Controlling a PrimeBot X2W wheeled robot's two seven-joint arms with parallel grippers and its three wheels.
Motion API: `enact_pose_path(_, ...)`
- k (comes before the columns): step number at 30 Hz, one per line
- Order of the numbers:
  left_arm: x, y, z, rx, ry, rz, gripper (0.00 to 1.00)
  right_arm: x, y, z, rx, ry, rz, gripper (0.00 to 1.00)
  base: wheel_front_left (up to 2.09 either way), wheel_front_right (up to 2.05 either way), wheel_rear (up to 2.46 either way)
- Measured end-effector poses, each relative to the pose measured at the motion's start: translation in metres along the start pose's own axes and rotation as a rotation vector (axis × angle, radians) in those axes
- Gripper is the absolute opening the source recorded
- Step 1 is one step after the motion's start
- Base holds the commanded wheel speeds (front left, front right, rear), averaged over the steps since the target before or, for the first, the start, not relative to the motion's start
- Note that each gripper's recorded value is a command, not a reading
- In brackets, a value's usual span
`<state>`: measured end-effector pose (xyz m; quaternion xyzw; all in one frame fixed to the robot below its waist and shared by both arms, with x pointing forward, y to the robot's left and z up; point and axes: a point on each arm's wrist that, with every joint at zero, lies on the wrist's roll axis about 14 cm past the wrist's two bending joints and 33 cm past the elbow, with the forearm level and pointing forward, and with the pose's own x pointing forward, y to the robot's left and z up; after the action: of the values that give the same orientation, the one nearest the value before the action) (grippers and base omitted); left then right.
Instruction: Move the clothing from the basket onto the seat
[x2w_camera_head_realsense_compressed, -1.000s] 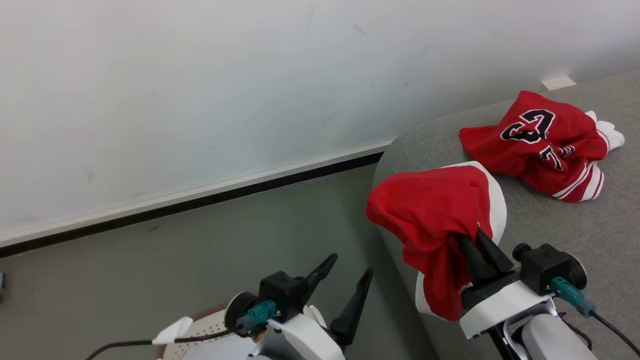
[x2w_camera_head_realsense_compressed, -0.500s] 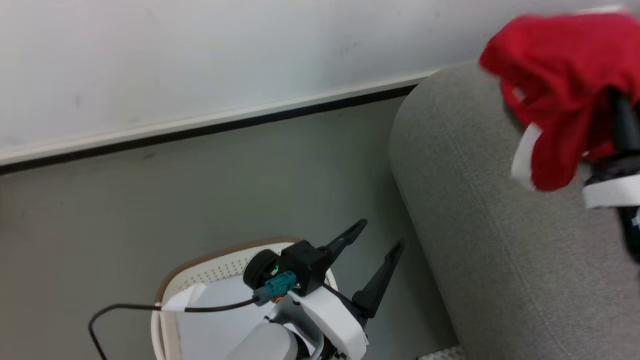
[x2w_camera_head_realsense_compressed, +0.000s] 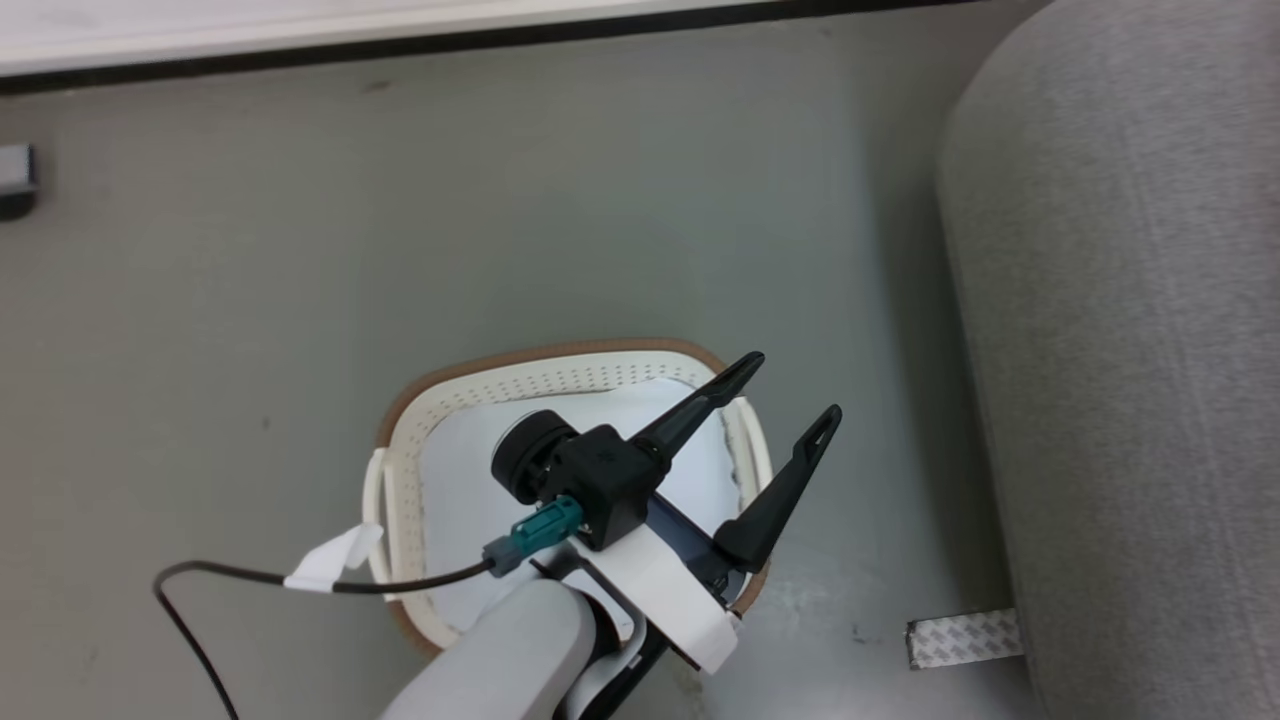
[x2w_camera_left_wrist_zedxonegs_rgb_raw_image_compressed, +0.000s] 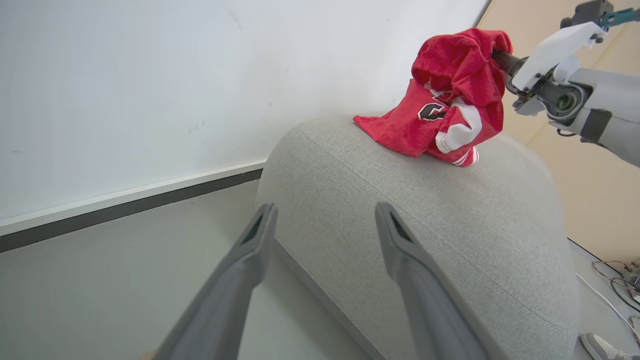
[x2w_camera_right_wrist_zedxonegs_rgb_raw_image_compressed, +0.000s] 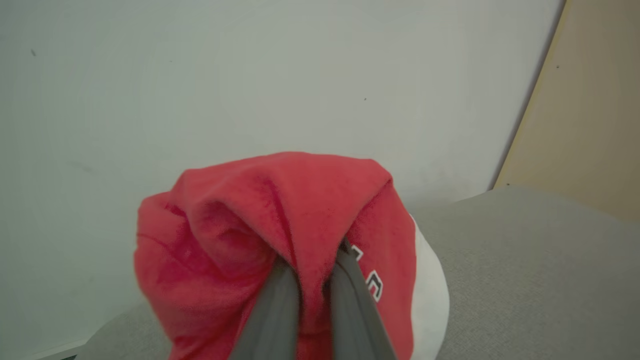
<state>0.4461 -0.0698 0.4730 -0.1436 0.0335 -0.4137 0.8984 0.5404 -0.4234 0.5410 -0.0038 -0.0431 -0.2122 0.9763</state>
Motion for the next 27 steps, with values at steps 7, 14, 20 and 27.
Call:
enact_pose_path(7,-0.013,0.02,-0.009,-0.004,0.01,0.07,1.0,-0.018,-0.02,-0.061,-0.018,0.116,-0.113,1.0,0.0,0.0,0.0)
enact_pose_path(14,-0.023,0.022,0.001,0.0,-0.011,0.126,1.0,-0.057,-0.013,-0.051,-0.022,0.094,-0.088,1.0,0.0,0.0,0.0)
enact_pose_path(20,-0.037,0.017,0.02,0.017,-0.053,0.178,1.0,-0.109,-0.009,-0.031,-0.028,0.046,-0.05,1.0,0.0,0.0,0.0)
enact_pose_path(27,-0.059,0.013,0.046,0.054,-0.113,0.263,1.0,-0.165,0.003,0.003,0.014,-0.047,0.012,1.0,0.0,0.0,0.0)
